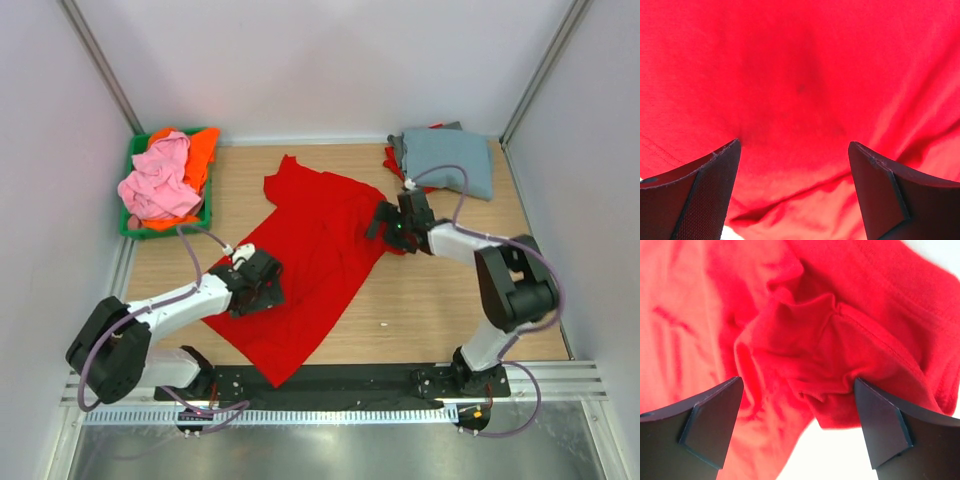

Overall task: Fold and stack the t-shirts
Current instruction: Fold the tshirt

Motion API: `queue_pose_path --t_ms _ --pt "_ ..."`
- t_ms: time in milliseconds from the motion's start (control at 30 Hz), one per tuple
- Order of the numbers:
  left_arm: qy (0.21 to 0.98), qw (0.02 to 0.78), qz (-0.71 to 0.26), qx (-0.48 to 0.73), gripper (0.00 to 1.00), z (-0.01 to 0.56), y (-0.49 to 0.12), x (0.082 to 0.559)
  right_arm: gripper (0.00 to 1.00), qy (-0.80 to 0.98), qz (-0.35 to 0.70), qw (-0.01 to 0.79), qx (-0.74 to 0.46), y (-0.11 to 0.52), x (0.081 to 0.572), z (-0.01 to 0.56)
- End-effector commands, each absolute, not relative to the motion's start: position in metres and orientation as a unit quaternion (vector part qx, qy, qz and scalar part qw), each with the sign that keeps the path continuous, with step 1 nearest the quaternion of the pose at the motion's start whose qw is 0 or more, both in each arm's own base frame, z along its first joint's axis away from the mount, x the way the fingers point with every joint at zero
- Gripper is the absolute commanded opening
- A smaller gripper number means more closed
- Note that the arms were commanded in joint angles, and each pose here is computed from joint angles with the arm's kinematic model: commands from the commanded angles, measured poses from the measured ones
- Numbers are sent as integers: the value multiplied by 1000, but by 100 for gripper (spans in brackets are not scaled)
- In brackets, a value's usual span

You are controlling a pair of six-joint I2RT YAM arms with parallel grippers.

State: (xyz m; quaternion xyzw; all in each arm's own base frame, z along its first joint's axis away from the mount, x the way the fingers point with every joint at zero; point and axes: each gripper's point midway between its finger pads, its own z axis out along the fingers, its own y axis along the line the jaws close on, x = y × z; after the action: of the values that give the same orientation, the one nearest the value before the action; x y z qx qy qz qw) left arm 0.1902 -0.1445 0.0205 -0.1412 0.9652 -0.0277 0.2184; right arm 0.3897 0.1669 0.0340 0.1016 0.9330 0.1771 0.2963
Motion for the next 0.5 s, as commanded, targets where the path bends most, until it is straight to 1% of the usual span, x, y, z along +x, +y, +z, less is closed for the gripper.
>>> queue_pose_path --t_ms 0,67,133,167,200,233,267,300,333,367,433,467 --pt "966 229 -30 -118 89 22 -137 204 100 957 124 159 210 132 276 -27" --pt "968 224 -18 -114 89 18 -135 212 100 941 162 154 253 133 243 -20" --pt "970 217 -2 -106 89 14 -132 224 100 930 178 162 279 131 224 -13" --pt "971 214 2 -104 89 12 -131 229 100 931 160 147 293 120 199 -20" --pt "971 212 6 -106 89 10 -129 235 100 915 187 184 305 122 203 4" --pt "972 215 7 -95 89 13 -131 246 100 913 188 192 308 119 196 10" --pt "974 203 23 -97 89 5 -126 251 100 917 166 179 315 111 177 9" --pt "975 199 29 -92 89 2 -125 256 100 900 200 218 320 113 180 33" --pt "975 206 27 -81 89 6 -129 269 100 896 205 225 324 110 175 41" --pt "977 195 39 -75 88 -2 -126 273 100 896 202 221 327 106 163 49" --pt "976 204 33 -72 88 5 -132 295 100 884 227 248 324 105 159 71" --pt "977 200 30 -67 88 4 -134 301 100 888 220 241 324 101 151 76"
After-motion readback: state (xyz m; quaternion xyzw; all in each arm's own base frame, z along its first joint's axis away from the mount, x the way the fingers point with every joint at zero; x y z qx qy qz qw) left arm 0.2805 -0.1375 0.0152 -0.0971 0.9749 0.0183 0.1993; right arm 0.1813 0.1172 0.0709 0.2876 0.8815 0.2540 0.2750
